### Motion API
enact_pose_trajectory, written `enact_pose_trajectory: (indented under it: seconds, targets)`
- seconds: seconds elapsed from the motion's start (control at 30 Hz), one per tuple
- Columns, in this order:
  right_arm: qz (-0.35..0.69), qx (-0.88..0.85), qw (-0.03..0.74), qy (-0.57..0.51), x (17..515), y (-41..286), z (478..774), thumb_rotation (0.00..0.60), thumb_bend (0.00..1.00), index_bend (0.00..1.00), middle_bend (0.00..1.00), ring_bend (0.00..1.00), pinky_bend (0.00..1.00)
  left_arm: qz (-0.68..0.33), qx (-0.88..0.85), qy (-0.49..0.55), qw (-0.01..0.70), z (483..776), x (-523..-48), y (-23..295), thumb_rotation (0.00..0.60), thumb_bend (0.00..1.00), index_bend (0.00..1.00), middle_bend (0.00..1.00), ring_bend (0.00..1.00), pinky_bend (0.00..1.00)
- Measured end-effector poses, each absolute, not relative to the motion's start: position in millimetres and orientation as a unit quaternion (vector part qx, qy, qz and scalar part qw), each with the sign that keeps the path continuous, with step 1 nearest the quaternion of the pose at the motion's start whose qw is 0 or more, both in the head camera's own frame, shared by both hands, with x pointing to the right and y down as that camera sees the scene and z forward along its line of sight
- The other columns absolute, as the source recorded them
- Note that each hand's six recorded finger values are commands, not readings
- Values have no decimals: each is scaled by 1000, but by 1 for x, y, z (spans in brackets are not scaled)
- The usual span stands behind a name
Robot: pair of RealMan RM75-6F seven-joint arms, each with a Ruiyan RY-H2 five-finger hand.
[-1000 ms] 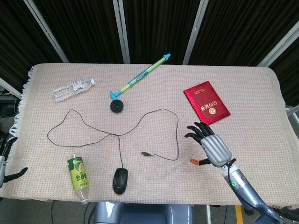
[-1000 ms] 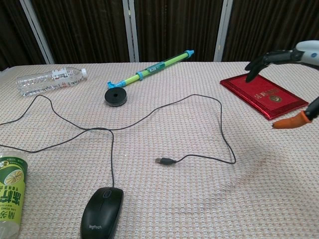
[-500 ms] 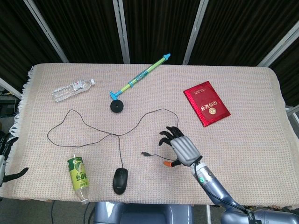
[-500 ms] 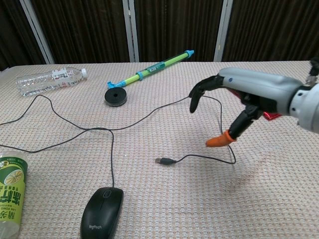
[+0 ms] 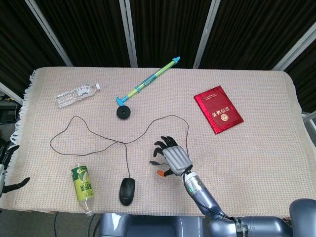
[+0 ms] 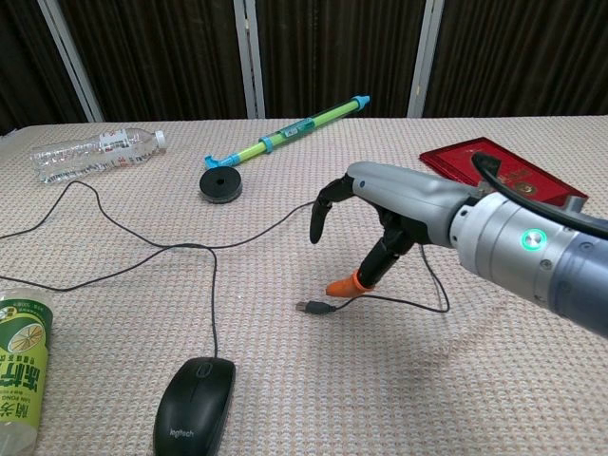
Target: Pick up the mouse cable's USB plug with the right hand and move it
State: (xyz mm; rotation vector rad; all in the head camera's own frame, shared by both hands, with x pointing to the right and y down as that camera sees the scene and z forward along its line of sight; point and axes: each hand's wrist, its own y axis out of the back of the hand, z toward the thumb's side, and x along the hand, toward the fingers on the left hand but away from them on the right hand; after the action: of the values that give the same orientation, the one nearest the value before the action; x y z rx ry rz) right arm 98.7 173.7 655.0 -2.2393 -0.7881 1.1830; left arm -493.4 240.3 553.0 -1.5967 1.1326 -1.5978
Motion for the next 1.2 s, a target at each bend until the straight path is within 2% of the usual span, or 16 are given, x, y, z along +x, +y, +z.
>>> enact_pose_trajectory:
  seconds: [0.43,1.2]
  targets:
    - [478,-796,218,-300,97,174,695,600,143,457,194,0,0,-604,-604,428,295,554,-495,241,600,124,133,0,0,0]
    - [498,-794,174,-302,81,193,730,600,189,492,216,0,0,-605,-606,427,289,557,-493,240,600,125,139,0,0,0]
